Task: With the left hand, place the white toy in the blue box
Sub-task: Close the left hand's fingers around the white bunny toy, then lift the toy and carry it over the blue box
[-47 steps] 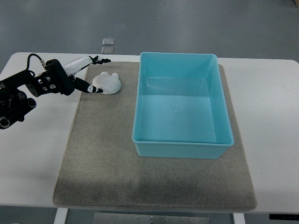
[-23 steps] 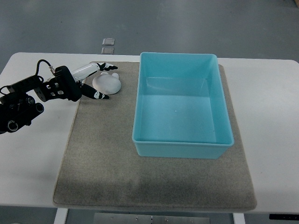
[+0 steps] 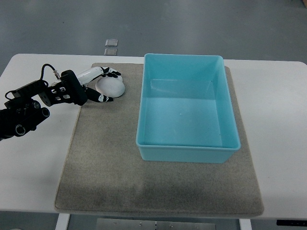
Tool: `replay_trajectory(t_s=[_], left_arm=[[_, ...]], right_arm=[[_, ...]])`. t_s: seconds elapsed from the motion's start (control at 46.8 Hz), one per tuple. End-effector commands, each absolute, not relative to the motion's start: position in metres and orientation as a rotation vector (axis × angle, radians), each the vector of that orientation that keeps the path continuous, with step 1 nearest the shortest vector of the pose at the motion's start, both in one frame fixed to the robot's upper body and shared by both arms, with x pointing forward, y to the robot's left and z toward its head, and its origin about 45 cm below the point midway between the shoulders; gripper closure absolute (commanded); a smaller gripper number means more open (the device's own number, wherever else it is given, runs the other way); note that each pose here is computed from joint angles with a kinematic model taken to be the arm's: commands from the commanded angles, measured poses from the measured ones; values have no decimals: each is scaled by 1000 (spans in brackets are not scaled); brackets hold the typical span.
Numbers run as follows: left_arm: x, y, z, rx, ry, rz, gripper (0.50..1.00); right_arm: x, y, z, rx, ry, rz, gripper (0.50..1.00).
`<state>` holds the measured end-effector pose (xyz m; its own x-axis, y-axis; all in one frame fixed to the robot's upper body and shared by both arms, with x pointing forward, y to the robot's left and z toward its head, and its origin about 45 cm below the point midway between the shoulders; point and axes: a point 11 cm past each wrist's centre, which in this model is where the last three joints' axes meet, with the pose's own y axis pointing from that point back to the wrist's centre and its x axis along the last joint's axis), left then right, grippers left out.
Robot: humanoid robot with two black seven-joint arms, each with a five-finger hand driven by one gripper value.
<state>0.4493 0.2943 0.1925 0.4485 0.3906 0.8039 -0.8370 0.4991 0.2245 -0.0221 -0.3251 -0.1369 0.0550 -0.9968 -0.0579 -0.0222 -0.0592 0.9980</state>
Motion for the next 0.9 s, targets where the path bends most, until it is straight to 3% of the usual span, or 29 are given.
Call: replay_trajectory(t_s=[0.0, 0.064, 0.192, 0.214, 0.534, 0.684, 0.876], left_arm=[[450, 290, 192, 667, -753, 839, 778], [450, 289, 193, 662, -756, 848, 819], [453, 290, 197, 654, -776, 879, 990], [453, 290, 198, 650, -778, 887, 1000], [477, 301, 255, 521, -834, 1067, 1000], [478, 270, 285, 382, -840, 1046, 1000], [460, 212, 304, 232, -844, 921, 1000]], right_arm=[[-22, -325, -137, 1295, -1157, -1200, 564], [-22, -325, -137, 1295, -1158, -1201, 564], [-22, -325, -137, 1295, -1157, -1200, 564], [-22, -325, -137, 1295, -1158, -1201, 564], [-22, -325, -137, 1295, -1158, -1201, 564], [-22, -325, -137, 1295, -1158, -1201, 564], [-22, -325, -137, 1295, -1157, -1200, 564]])
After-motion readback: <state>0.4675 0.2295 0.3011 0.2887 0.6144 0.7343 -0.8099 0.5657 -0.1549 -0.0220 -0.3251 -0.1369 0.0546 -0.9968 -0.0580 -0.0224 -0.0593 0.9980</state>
